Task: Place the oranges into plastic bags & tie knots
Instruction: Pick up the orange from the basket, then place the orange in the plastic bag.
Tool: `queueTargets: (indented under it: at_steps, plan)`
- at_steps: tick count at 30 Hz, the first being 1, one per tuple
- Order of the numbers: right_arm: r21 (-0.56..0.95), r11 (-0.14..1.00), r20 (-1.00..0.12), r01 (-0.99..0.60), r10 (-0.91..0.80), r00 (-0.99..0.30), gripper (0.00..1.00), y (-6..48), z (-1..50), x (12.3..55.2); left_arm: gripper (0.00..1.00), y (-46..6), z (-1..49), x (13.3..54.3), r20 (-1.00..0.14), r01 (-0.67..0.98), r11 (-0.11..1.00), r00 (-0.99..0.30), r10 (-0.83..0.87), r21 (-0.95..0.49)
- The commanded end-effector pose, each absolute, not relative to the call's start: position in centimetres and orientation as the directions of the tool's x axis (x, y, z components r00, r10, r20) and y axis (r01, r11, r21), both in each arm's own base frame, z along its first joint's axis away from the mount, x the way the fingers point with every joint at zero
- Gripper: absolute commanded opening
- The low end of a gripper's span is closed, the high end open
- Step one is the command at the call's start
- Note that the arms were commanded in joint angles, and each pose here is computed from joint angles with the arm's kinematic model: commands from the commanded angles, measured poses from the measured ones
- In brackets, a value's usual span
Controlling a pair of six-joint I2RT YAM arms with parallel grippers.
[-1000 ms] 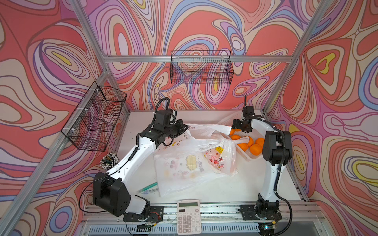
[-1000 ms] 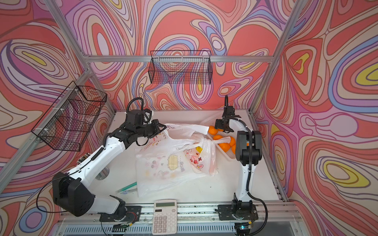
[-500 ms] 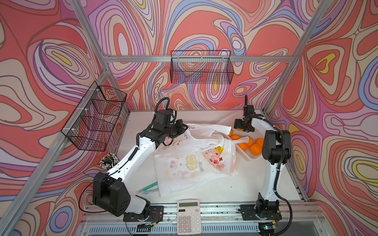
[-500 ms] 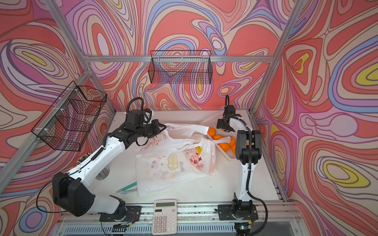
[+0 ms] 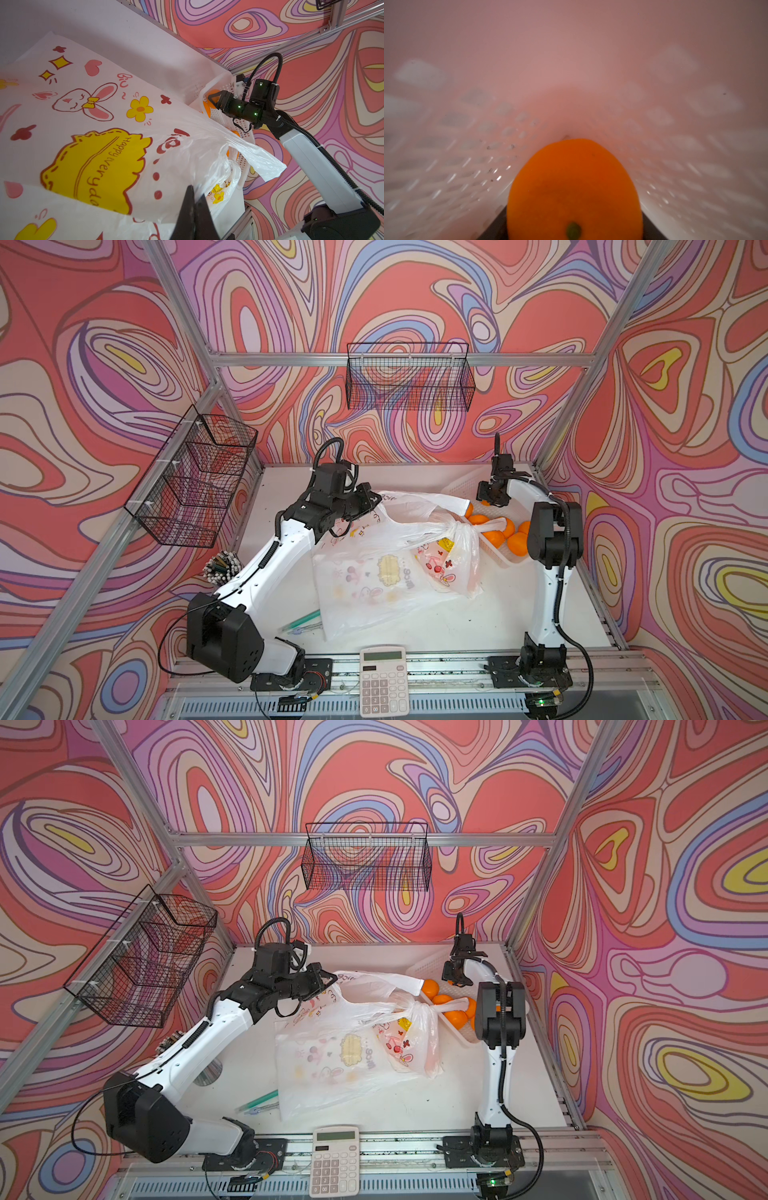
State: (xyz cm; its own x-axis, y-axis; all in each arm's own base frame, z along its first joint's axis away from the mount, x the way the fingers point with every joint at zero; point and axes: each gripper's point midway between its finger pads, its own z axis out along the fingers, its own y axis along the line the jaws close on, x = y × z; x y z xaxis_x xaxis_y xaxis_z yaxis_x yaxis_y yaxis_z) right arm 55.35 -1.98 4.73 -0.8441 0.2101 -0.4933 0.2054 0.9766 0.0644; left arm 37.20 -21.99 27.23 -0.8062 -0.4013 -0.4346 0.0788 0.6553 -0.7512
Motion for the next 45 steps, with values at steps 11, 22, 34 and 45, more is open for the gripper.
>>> queueTargets:
  at_steps: [11, 22, 34, 45]
  plan:
    - [0.300, 0.954, -0.714, -0.016, 0.213, -0.667, 0.54, 3.7, 22.0, 46.4, 0.00, -21.8, 27.6, 36.6, -0.445, 0.098, 0.651, -0.805, -0.392, -0.753]
    - [0.567, 0.799, -0.666, -0.199, 0.302, -0.682, 0.53, 15.1, 23.4, 32.5, 0.00, -21.9, 27.5, 36.7, -0.438, 0.098, 0.637, -0.805, -0.401, -0.765]
    - [0.630, 0.667, -0.687, -0.397, 0.241, -0.686, 0.52, 24.9, 25.9, 30.9, 0.00, -22.5, 27.2, 36.5, -0.421, 0.108, 0.618, -0.820, -0.387, -0.779]
    - [0.583, 0.686, -0.720, -0.434, 0.190, -0.667, 0.64, 31.4, 25.2, 35.9, 0.00, -22.7, 27.4, 36.2, -0.400, 0.106, 0.596, -0.831, -0.386, -0.796]
